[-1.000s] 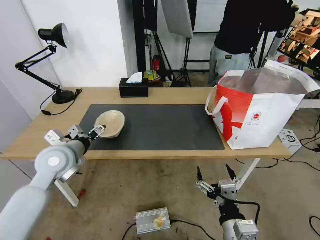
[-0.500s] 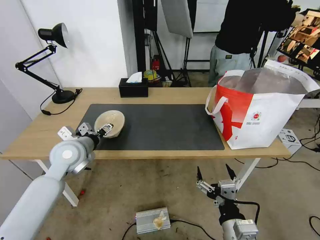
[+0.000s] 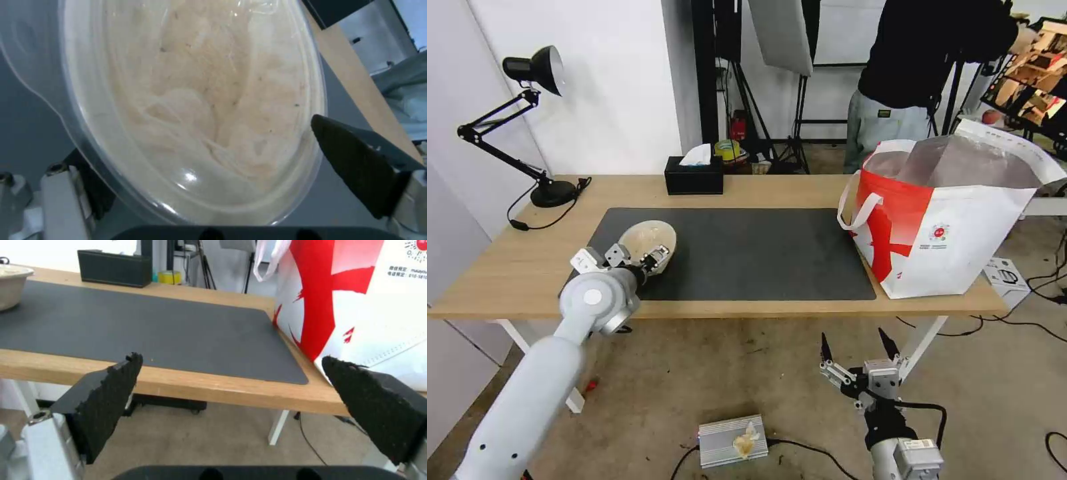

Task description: Pick up the trash from the table and place it into the takeout bag.

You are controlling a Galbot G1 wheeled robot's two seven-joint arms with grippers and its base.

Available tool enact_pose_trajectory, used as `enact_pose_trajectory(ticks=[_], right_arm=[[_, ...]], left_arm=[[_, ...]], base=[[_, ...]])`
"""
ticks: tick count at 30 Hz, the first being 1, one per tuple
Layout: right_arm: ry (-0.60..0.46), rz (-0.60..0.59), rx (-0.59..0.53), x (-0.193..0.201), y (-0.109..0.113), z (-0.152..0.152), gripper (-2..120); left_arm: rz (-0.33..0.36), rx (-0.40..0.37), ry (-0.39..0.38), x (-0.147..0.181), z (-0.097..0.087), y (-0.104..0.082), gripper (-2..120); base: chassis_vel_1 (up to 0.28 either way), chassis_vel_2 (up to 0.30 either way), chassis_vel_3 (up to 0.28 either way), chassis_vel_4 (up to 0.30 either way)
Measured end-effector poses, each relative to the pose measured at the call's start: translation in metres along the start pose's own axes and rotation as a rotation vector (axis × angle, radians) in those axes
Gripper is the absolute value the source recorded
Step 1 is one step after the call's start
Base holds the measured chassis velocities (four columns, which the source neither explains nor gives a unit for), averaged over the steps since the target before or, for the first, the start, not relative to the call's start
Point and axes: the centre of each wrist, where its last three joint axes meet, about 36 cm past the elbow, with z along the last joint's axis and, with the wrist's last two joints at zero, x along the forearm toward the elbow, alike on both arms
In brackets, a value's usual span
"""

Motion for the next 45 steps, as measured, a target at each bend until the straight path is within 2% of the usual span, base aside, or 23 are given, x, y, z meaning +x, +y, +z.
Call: enact_pose_trajectory(ticks=[2,6,7,10,12,13,16,17,21,22,24,25,27,34,36,38,39,42,44,45], right_arm=[[0.000,0.000,0.000,0.000,0.000,0.000,100],[0.000,0.000,0.000,0.000,0.000,0.000,100],[0.000,0.000,0.000,0.000,0.000,0.000,100],[0.000,0.000,0.000,0.000,0.000,0.000,100],[0.000,0.000,0.000,0.000,0.000,0.000,100],[0.000,0.000,0.000,0.000,0.000,0.000,100],[0.000,0.000,0.000,0.000,0.000,0.000,100],[0.000,0.000,0.000,0.000,0.000,0.000,100],[0.000,0.000,0.000,0.000,0.000,0.000,100],[0.000,0.000,0.000,0.000,0.000,0.000,100],[0.000,0.000,0.000,0.000,0.000,0.000,100],[0.000,0.000,0.000,0.000,0.000,0.000,100],[0.000,0.000,0.000,0.000,0.000,0.000,100],[0.000,0.000,0.000,0.000,0.000,0.000,100],[0.000,0.000,0.000,0.000,0.000,0.000,100],[0.000,0.000,0.000,0.000,0.000,0.000,100],[0.000,0.000,0.000,0.000,0.000,0.000,100],[0.000,0.000,0.000,0.000,0.000,0.000,100],[0.000,0.000,0.000,0.000,0.000,0.000,100],[0.000,0.000,0.000,0.000,0.000,0.000,100]], left_arm=[[0.000,0.001,-0.007,0.000,0.000,0.000,93],[0.001,0.004,-0.024,0.004,0.001,0.001,74],[0.001,0.004,-0.024,0.004,0.001,0.001,74],[-0.008,0.002,-0.035,0.008,0.001,0.006,59],[-0.008,0.001,-0.037,0.008,0.000,0.007,59],[-0.012,0.000,-0.043,0.010,-0.001,0.008,51],[-0.013,-0.001,-0.055,0.013,-0.004,0.010,37],[-0.013,-0.001,-0.055,0.013,-0.004,0.010,37],[-0.020,-0.010,-0.071,0.014,-0.001,0.012,20],[-0.020,-0.010,-0.071,0.014,-0.001,0.012,20],[-0.023,-0.017,-0.076,0.014,0.002,0.013,10],[-0.023,-0.017,-0.076,0.014,0.002,0.013,10],[-0.020,-0.021,-0.088,0.015,0.004,0.012,1],[-0.021,-0.047,-0.145,0.016,0.009,0.010,1],[0.017,-0.057,-0.157,0.022,0.007,0.007,1],[0.096,-0.071,-0.177,0.032,0.003,-0.001,1],[0.096,-0.071,-0.177,0.032,0.003,-0.001,1],[0.195,-0.089,-0.194,0.045,-0.003,-0.021,1],[0.219,-0.095,-0.198,0.047,-0.006,-0.027,1],[0.247,-0.103,-0.207,0.050,-0.008,-0.036,1]], base=[[0.000,0.000,0.000,0.000],[0.000,0.000,0.000,0.000],[0.000,0.000,0.000,0.000],[0.000,0.000,0.000,0.000],[0.000,0.000,0.000,0.000],[0.000,0.000,0.000,0.000],[0.000,0.000,0.000,0.000],[0.000,0.000,0.000,0.000],[0.000,0.000,0.000,0.000],[0.000,0.000,0.000,0.000],[0.000,0.000,0.000,0.000],[0.000,0.000,0.000,0.000],[0.000,0.000,0.000,0.000],[0.000,0.000,0.000,0.000],[0.000,0.000,0.000,0.000],[0.000,0.000,0.000,0.000],[0.000,0.000,0.000,0.000],[0.000,0.000,0.000,0.000],[0.000,0.000,0.000,0.000],[0.000,0.000,0.000,0.000]])
